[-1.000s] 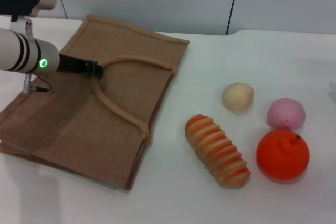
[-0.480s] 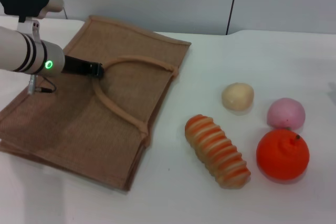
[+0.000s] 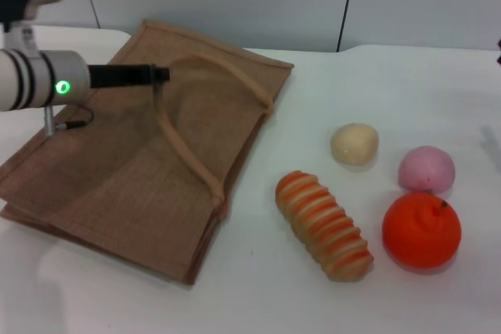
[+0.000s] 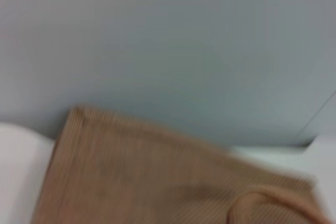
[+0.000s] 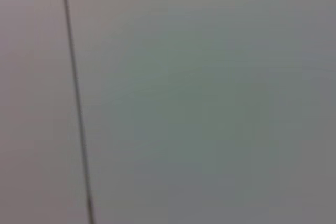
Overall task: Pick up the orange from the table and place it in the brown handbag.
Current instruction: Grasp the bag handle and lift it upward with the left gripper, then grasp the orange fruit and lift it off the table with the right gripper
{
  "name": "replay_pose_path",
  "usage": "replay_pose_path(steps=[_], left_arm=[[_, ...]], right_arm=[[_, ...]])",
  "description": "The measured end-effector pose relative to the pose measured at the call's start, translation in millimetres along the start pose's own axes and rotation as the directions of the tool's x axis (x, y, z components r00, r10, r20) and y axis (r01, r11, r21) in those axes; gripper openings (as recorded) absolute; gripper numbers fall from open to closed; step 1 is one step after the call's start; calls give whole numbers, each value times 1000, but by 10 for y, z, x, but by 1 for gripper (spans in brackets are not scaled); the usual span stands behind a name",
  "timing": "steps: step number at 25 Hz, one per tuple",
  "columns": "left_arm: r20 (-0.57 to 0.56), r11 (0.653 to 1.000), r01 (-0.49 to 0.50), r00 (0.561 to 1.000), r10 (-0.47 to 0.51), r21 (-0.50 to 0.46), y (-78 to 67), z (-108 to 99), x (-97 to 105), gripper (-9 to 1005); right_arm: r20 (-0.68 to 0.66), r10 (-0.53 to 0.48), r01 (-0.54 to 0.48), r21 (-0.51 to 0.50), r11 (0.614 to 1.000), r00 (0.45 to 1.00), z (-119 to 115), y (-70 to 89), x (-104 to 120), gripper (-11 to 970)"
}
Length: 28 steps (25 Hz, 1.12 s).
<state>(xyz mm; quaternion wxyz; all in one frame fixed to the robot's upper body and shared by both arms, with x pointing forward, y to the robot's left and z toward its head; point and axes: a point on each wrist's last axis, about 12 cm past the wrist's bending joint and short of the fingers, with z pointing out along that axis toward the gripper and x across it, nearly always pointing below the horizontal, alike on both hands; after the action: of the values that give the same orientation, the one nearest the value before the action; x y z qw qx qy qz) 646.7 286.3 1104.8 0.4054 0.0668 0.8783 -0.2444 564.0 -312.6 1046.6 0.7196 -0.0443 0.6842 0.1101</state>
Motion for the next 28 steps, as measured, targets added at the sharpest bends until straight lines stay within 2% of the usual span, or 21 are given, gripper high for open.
replay_pose_path(steps=[6,11,17,22,28], left_arm=[[209,988,53,974,-83,147,103,-288,42,122],[339,971,41,933,-121,234,153,-484,95,122],[438,957,23,886,-153,288,192,-630,173,118],[515,947,-12,841,-163,320,204,-730,225,116],[532,946,-21,831,-163,323,214,-761,236,116]], right_arm=[[2,6,-6,-135,991,1000,-18,73,-43,891],[-22,-29,21,-306,952,999,-45,131,-100,891],[-83,-106,47,-520,853,991,-43,204,-184,890],[-130,-157,39,-635,771,979,-79,235,-220,890],[-189,-213,2,-742,670,959,-189,194,-303,890]])
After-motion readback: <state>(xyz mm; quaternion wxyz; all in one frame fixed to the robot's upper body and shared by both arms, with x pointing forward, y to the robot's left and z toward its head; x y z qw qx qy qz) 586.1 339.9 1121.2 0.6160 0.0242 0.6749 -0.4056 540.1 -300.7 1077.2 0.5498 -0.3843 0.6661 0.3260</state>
